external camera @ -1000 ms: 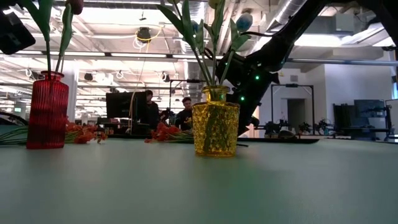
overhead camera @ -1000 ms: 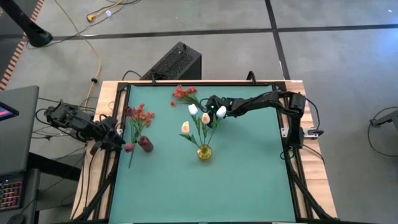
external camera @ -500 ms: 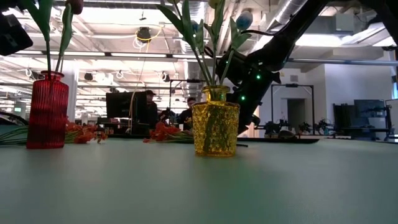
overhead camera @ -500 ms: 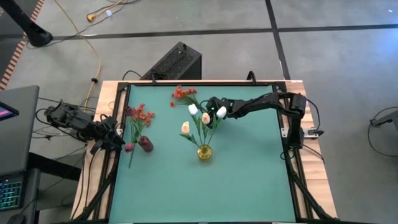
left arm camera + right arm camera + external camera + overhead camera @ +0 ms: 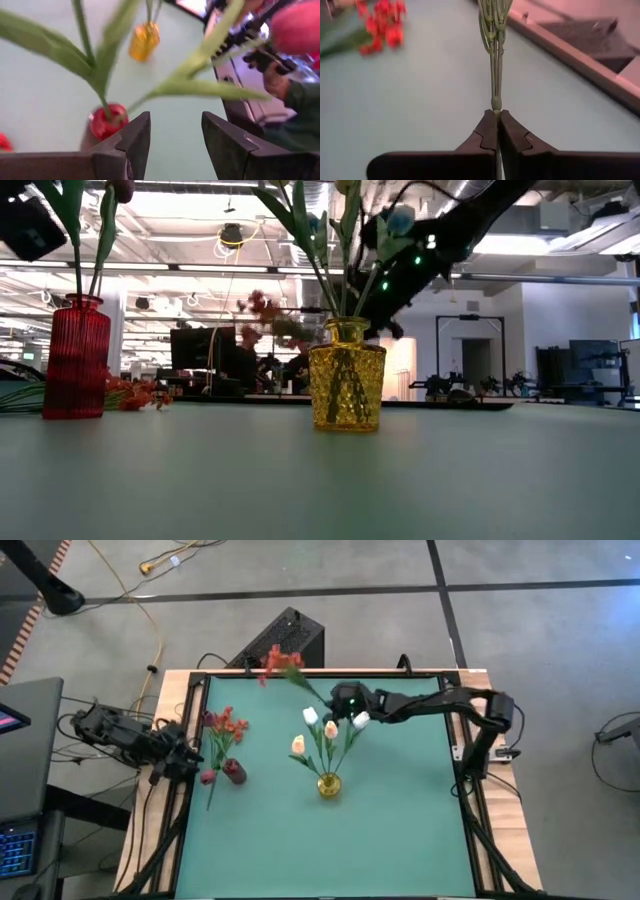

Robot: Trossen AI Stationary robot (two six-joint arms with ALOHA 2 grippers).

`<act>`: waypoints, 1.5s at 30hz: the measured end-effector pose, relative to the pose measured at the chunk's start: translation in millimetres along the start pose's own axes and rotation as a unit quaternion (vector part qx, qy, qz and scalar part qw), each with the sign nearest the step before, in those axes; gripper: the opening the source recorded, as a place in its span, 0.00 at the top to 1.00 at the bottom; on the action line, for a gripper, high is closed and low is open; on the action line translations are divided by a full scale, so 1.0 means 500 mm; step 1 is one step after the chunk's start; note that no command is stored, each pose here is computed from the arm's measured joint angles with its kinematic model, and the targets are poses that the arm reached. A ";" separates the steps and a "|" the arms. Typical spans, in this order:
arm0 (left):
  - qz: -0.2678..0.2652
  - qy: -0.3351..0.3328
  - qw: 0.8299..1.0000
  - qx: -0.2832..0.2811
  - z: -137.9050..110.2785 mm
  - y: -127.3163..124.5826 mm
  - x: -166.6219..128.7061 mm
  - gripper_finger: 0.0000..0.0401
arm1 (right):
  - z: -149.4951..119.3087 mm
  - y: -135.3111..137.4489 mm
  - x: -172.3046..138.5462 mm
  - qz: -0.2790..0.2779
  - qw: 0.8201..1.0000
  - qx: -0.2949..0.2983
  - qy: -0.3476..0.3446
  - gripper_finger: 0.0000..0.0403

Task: Sort flowers into vase by color
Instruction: Put the right orange flowers into the red vase

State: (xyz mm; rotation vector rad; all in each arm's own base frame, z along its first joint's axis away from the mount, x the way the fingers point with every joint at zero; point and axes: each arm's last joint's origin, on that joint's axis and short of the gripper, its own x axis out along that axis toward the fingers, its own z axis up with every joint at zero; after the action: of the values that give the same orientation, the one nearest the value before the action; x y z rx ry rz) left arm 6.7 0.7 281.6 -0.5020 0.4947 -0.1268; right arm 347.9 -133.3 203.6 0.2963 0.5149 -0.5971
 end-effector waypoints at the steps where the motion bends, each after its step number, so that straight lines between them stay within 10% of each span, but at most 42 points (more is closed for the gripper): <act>1: 0.006 -0.010 1.000 0.002 0.005 -0.001 -0.005 0.59 | 0.012 -0.005 -0.012 -0.003 1.000 0.003 -0.010 0.94; 12: 0.086 -0.132 0.981 0.111 0.092 -0.037 -0.071 0.59 | 0.143 -0.002 -0.256 0.002 0.983 -0.003 -0.183 0.94; 22: 0.092 -0.221 0.948 0.210 0.140 -0.068 -0.073 0.59 | 0.183 0.075 -0.423 0.090 0.929 -0.021 -0.358 0.94; 33: 0.042 -0.314 0.915 0.250 0.180 -0.095 -0.119 0.59 | 0.210 0.215 -0.459 0.189 0.897 -0.051 -0.397 0.94; 45: -0.077 -0.266 0.916 0.289 0.182 -0.118 -0.091 0.59 | 0.252 0.442 -0.428 0.246 0.871 -0.097 -0.413 0.94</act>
State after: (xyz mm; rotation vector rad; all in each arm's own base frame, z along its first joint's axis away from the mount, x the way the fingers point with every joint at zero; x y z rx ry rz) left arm 10.9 -1.0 399.0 0.0199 -0.1289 -0.2687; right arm 376.3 87.8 449.9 -0.0439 -0.3352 -0.1261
